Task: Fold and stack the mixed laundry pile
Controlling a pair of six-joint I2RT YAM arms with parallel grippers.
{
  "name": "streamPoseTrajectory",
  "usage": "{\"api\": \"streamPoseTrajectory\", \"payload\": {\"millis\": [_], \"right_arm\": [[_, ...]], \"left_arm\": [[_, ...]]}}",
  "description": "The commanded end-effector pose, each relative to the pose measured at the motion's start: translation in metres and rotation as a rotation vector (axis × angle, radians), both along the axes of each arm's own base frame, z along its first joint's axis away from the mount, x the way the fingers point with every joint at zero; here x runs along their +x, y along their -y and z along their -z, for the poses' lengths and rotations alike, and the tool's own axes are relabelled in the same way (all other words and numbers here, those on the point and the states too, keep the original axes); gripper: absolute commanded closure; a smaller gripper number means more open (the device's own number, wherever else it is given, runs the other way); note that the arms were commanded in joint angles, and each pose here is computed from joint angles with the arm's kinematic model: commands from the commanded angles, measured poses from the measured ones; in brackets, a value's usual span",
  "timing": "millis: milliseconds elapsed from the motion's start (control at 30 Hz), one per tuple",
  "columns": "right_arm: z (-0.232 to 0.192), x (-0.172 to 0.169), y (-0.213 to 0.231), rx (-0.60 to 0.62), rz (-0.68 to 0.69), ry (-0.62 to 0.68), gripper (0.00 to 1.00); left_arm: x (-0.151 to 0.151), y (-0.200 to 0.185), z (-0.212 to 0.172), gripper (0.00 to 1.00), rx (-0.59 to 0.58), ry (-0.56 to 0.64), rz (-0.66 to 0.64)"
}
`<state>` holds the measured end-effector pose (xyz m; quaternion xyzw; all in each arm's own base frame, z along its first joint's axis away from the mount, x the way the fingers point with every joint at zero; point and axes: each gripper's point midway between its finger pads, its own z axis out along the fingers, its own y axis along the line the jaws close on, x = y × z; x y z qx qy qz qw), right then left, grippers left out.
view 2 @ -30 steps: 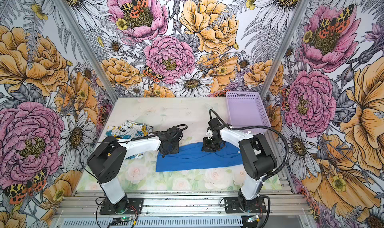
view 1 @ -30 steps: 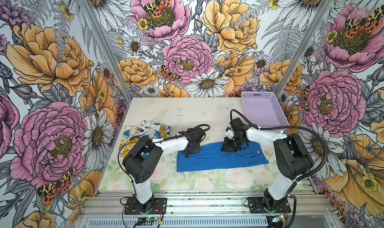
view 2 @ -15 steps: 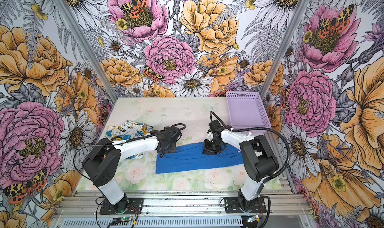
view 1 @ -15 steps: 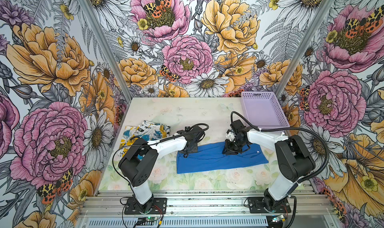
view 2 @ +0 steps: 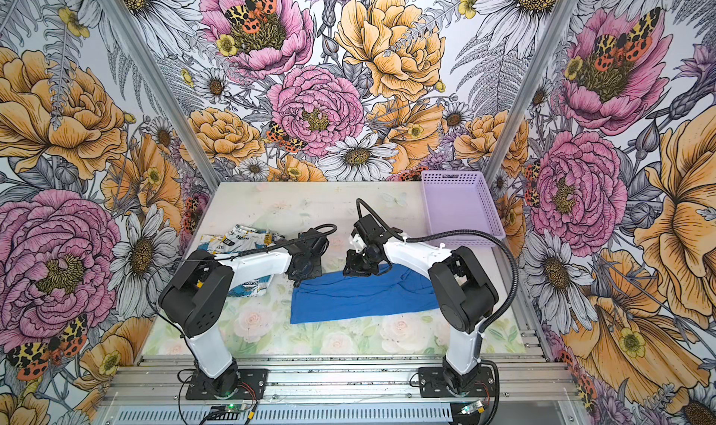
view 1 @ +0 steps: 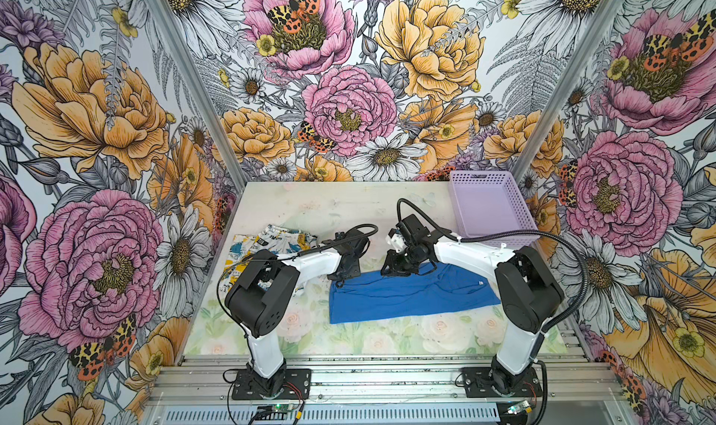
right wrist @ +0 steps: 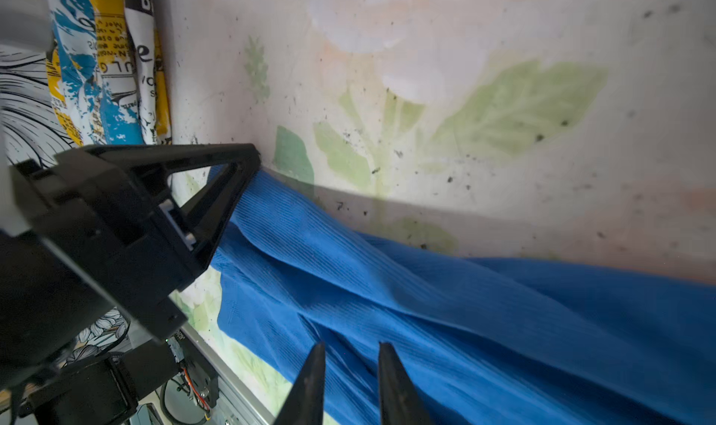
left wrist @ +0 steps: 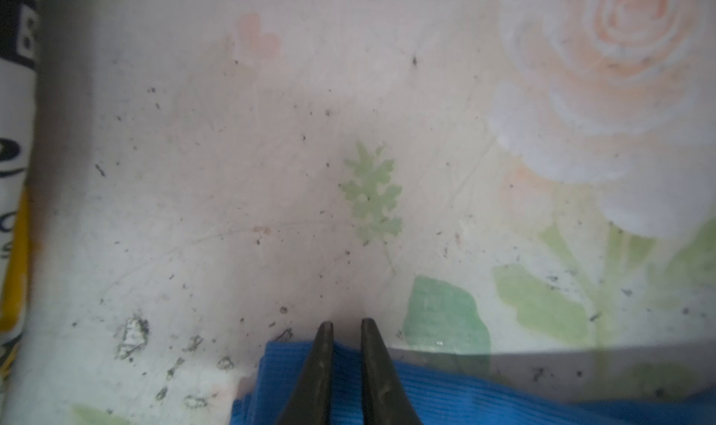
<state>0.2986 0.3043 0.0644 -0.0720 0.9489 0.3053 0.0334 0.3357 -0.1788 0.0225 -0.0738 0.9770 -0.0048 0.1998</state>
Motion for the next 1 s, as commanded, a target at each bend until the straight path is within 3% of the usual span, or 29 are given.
{"api": "streamPoseTrajectory", "payload": {"millis": [0, 600, 967], "right_arm": [[0.0, 0.014, -0.017, 0.024, 0.033, 0.034, 0.74], [0.019, -0.049, -0.01, -0.03, -0.033, -0.073, 0.74], [-0.003, -0.038, -0.01, -0.009, -0.019, -0.036, 0.74]], "left_arm": [[0.004, -0.005, 0.011, 0.84, -0.022, 0.002, -0.006], [-0.01, -0.018, 0.037, 0.88, -0.024, -0.052, -0.024], [-0.026, -0.012, -0.037, 0.84, -0.069, 0.083, -0.009]]}}
